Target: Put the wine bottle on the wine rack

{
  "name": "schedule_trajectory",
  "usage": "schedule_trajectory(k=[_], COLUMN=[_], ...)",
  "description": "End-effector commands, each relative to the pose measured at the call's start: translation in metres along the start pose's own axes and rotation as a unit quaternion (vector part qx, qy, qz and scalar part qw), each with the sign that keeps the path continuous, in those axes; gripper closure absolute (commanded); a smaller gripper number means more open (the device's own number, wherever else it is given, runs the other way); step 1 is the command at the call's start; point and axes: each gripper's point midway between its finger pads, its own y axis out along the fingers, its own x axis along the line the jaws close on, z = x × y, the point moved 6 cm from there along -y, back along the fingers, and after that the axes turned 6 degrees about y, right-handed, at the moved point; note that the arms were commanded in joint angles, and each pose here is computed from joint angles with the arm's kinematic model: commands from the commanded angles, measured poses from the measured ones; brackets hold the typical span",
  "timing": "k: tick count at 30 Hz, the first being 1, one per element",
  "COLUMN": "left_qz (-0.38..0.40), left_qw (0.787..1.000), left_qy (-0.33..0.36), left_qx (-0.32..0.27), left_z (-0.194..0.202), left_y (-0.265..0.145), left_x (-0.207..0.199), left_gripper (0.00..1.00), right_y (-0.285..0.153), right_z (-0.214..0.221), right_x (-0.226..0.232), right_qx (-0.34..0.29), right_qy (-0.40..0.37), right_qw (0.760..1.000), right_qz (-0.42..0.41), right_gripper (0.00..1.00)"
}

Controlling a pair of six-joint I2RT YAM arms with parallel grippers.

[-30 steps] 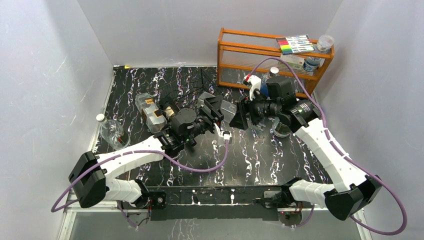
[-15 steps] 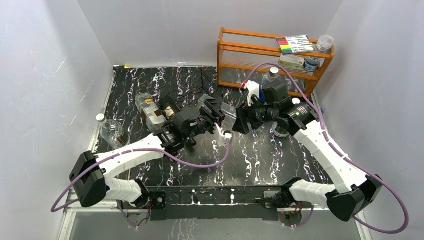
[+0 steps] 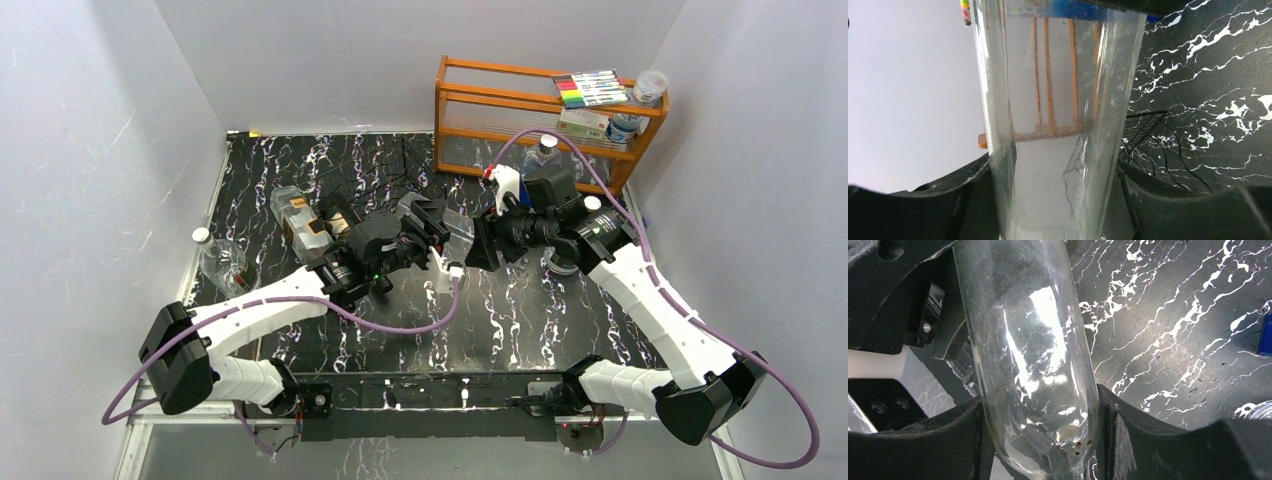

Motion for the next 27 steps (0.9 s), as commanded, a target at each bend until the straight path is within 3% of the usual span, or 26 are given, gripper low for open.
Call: schedule_trajectory(k=[1,2,5,10,11,12,13,17,21,27], left_qz=[-0.088,-0.085,-0.082,-0.065,-0.062,-0.063,-0.066,-0.070,-0.079,-0.117], left_qw=[0.996,0.996,0.996,0.996,0.996,0.995,0.994,0.987,0.976,0.938], left_qy=[-0.027,-0.029,-0.036,-0.063,-0.068,-0.075,-0.081,-0.116,-0.175,-0.314], left_qx=[-0.019,-0.019,-0.014,0.014,0.020,0.030,0.041,0.088,0.099,0.087], left_z=[-0.006,-0.006,-0.004,0.004,0.006,0.009,0.013,0.025,0.027,0.020], left_y=[-0.010,-0.010,-0.007,-0.003,-0.003,-0.003,-0.002,-0.003,-0.014,-0.039], left_x=[0.053,0.051,0.040,0.014,0.008,0.001,-0.003,-0.016,-0.023,-0.013], left_gripper=[1.00,1.00,0.78,0.36,0.26,0.07,0.02,0.02,0.02,0.02], right_y=[0.004,0.004,0.006,-0.004,-0.006,-0.007,-0.008,-0.008,-0.004,0.015], right_z=[-0.014,-0.016,-0.019,-0.030,-0.031,-0.033,-0.033,-0.031,-0.026,-0.005], right_x=[0.002,0.002,0.001,0.002,0.001,0.000,-0.002,-0.010,-0.022,-0.032], right_qx=[-0.037,-0.045,-0.064,-0.105,-0.112,-0.118,-0.121,-0.129,-0.126,-0.079], right_qy=[0.003,0.003,-0.005,-0.023,-0.024,-0.024,-0.023,-0.008,0.017,0.039], right_qw=[0.999,0.999,0.998,0.994,0.993,0.992,0.992,0.989,0.985,0.988], right_qz=[-0.004,-0.004,-0.002,0.016,0.023,0.031,0.038,0.073,0.114,0.125], right_gripper=[0.95,1.00,1.00,1.00,1.00,1.00,1.00,1.00,1.00,1.00])
